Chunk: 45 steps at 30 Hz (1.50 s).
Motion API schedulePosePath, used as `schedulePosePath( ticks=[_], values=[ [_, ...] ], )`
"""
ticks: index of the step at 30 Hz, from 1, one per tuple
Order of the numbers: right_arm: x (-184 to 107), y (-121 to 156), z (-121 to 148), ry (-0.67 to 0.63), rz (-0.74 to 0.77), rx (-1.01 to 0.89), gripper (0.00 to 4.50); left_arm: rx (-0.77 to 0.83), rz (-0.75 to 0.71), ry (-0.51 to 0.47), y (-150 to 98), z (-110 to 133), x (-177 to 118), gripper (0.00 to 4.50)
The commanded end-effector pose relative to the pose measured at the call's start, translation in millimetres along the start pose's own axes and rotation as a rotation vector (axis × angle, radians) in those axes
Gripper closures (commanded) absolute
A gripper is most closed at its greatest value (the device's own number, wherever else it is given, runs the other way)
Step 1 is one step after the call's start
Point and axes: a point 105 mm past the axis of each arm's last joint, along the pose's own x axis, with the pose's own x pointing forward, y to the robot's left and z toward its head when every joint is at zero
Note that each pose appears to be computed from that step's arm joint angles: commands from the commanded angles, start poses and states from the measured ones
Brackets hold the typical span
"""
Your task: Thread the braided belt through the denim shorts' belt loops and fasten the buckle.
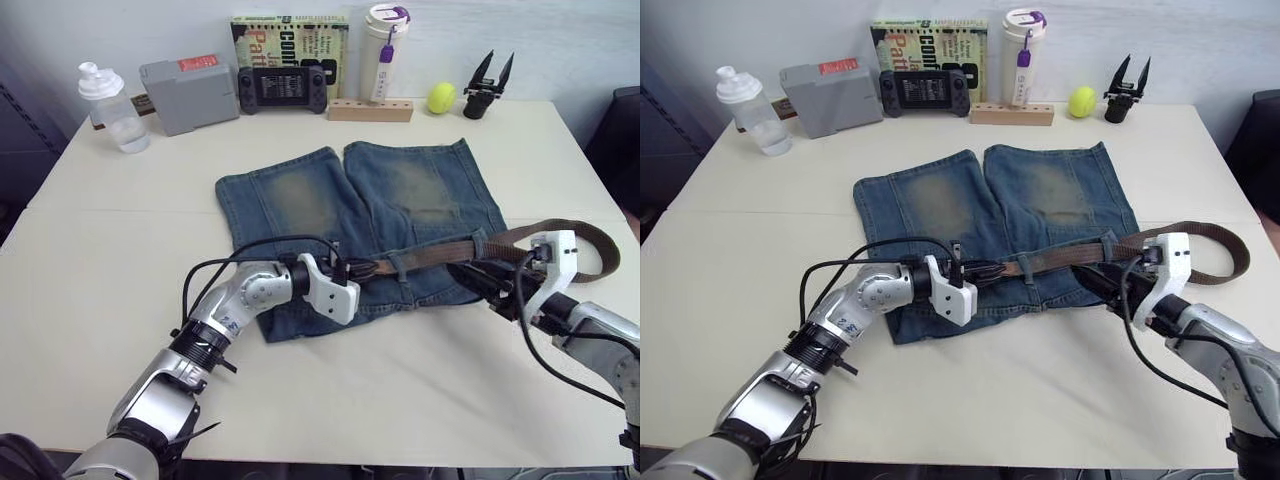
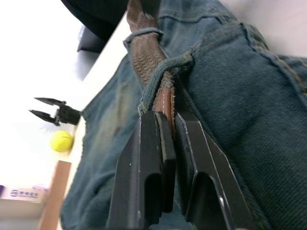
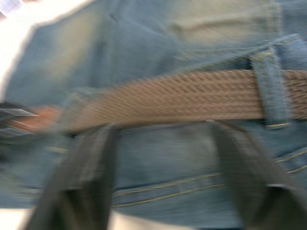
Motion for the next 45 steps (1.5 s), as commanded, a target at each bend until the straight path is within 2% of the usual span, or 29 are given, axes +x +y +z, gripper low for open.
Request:
schedulePosePath(
  ticks=[1,3,4,9,13,19,23,25,27,30,32,33,34,35,38,39,40,42,45],
  values=[
    [0.7,-17.0,-8.0,0.038,-0.060,-0.089,3.48,0.029,0.059,-0.031,26.9,10.8,-6.3,4.50],
    [5.7,-25.9,-16.7,0.072,-0.089,-0.118,4.43,0.032,0.054,-0.024,29.6,10.7,-9.7,4.50],
    [9.2,-32.0,-22.0,0.089,-0.112,-0.119,4.48,0.030,0.051,-0.019,30.9,10.2,-11.6,4.50],
    [19.1,-56.8,-56.3,0.226,-0.226,-0.103,4.48,-0.007,0.008,0.018,28.7,2.2,-28.1,4.50],
    [25.0,-62.5,-58.2,0.216,-0.270,-0.079,4.48,-0.044,-0.066,0.123,8.2,-20.3,-60.9,4.50],
    [28.5,-63.7,-64.6,0.249,-0.279,-0.044,4.48,-0.086,-0.084,0.245,-1.2,-36.2,-102.3,4.50],
    [32.3,-57.5,-63.7,0.254,-0.248,-0.042,4.48,-0.108,-0.096,0.303,-9.8,-44.5,-115.9,4.50],
    [33.4,-55.7,-61.8,0.253,-0.239,-0.047,4.48,-0.168,-0.111,0.324,-16.6,-48.1,-124.0,4.50],
    [35.1,-52.5,-57.1,0.242,-0.219,-0.048,4.48,-0.278,-0.114,0.332,-25.9,-49.4,-131.4,4.50],
    [38.4,-41.4,-49.9,0.226,-0.168,-0.040,4.48,-0.466,-0.063,0.188,-25.5,-32.0,-117.0,4.50],
    [40.0,-34.4,-44.3,0.212,-0.140,-0.050,4.50,-0.541,-0.012,0.131,-18.3,-28.3,-109.2,3.66],
    [40.0,-32.1,-42.3,0.209,-0.130,-0.052,4.50,-0.571,-0.008,0.122,-17.0,-27.4,-108.7,3.55],
    [38.6,-28.6,-38.8,0.207,-0.111,-0.066,4.50,-0.606,0.003,0.112,-14.4,-26.9,-109.4,3.11],
    [36.6,-24.3,-33.7,0.199,-0.086,-0.082,4.50,-0.642,0.018,0.109,-10.6,-27.5,-113.0,2.52],
    [29.6,-7.6,-18.1,0.176,0.015,-0.158,4.50,-0.746,0.051,0.102,0.2,-29.0,-128.4,1.61],
    [25.7,-1.2,-14.8,0.183,0.051,-0.182,4.50,-0.792,0.068,0.097,5.0,-29.5,-136.1,1.03],
    [19.7,6.7,-9.1,0.197,0.094,-0.246,4.50,-0.852,0.079,0.100,9.5,-30.4,-149.1,0.86],
    [12.5,19.3,-0.1,0.211,0.155,-0.346,4.50,-0.947,0.089,0.105,14.6,-30.3,-169.0,0.23],
    [7.1,39.4,7.8,0.231,0.248,-0.467,4.50,-1.061,0.091,0.127,15.3,-29.7,-189.8,0.11]
  ],
)
